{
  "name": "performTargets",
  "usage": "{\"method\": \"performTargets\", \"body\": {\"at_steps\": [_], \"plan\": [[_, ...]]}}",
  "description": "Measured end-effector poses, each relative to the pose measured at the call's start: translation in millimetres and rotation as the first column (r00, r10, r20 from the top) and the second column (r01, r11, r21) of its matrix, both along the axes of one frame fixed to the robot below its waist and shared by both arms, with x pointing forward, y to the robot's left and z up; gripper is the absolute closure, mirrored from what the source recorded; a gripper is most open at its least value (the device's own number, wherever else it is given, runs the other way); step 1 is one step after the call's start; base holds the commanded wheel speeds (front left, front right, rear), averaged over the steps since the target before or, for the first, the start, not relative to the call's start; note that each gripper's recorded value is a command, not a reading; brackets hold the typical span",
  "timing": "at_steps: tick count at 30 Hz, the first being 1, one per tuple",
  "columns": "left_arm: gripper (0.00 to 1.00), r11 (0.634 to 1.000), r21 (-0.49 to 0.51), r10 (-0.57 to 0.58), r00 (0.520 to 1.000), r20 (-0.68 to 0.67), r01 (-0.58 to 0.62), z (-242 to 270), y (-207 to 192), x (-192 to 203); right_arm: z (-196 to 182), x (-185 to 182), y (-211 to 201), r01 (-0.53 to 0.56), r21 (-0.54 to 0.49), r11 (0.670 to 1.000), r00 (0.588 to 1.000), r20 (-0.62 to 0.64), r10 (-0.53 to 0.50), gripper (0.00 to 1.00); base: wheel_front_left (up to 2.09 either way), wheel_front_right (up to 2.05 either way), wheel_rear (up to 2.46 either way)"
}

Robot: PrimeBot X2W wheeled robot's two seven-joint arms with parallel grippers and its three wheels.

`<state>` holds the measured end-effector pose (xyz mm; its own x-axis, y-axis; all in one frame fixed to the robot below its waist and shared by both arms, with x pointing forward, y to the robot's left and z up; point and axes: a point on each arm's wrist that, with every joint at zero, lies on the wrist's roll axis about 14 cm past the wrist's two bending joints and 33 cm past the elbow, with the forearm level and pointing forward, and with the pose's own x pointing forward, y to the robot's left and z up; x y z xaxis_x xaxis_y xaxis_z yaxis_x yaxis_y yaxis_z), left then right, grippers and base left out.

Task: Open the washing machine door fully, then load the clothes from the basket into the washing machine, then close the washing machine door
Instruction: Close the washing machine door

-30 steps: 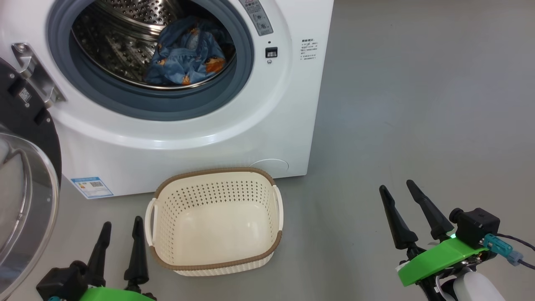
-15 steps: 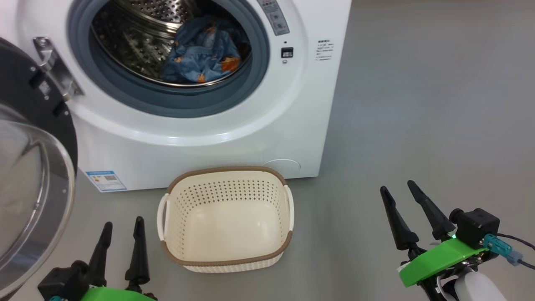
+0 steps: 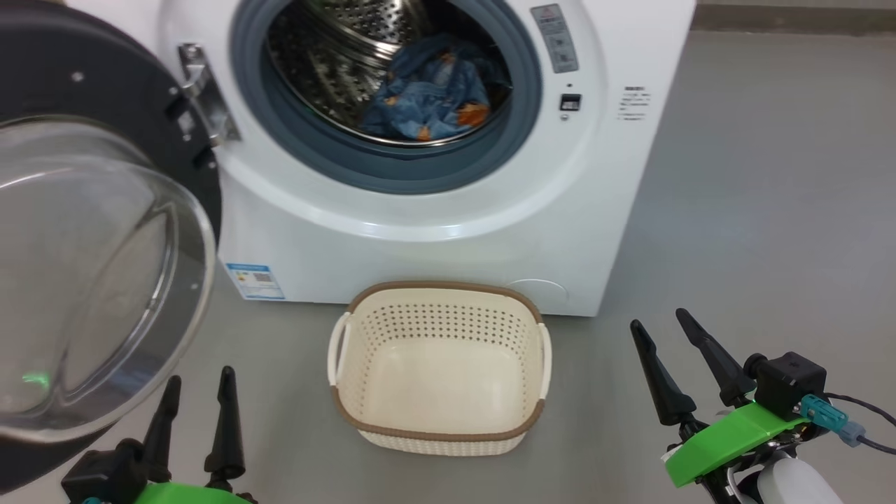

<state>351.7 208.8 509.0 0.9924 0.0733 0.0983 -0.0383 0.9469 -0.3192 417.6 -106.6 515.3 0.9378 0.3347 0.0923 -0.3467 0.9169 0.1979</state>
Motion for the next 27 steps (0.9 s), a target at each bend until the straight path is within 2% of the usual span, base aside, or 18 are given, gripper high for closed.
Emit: {"method": "performTargets", "body": {"at_steps": [15, 27], "plan": [[0.00, 0.962, 0.046, 0.269, 0.963, 0.003, -0.269, 4.9, 72.9, -56.0, 3.6, 9.3, 79.1, -0.207, 0.003, 0.978, 0.978, 0.010, 0.207, 0.00, 0.00, 0.00, 0.00], [0.00, 0.917, 0.023, 0.398, 0.918, -0.011, -0.397, 2.0, 103.9, -87.8, -1.9, 12.6, 118.3, -0.303, 0.008, 0.953, 0.953, -0.001, 0.303, 0.00, 0.00, 0.00, 0.00]]}}
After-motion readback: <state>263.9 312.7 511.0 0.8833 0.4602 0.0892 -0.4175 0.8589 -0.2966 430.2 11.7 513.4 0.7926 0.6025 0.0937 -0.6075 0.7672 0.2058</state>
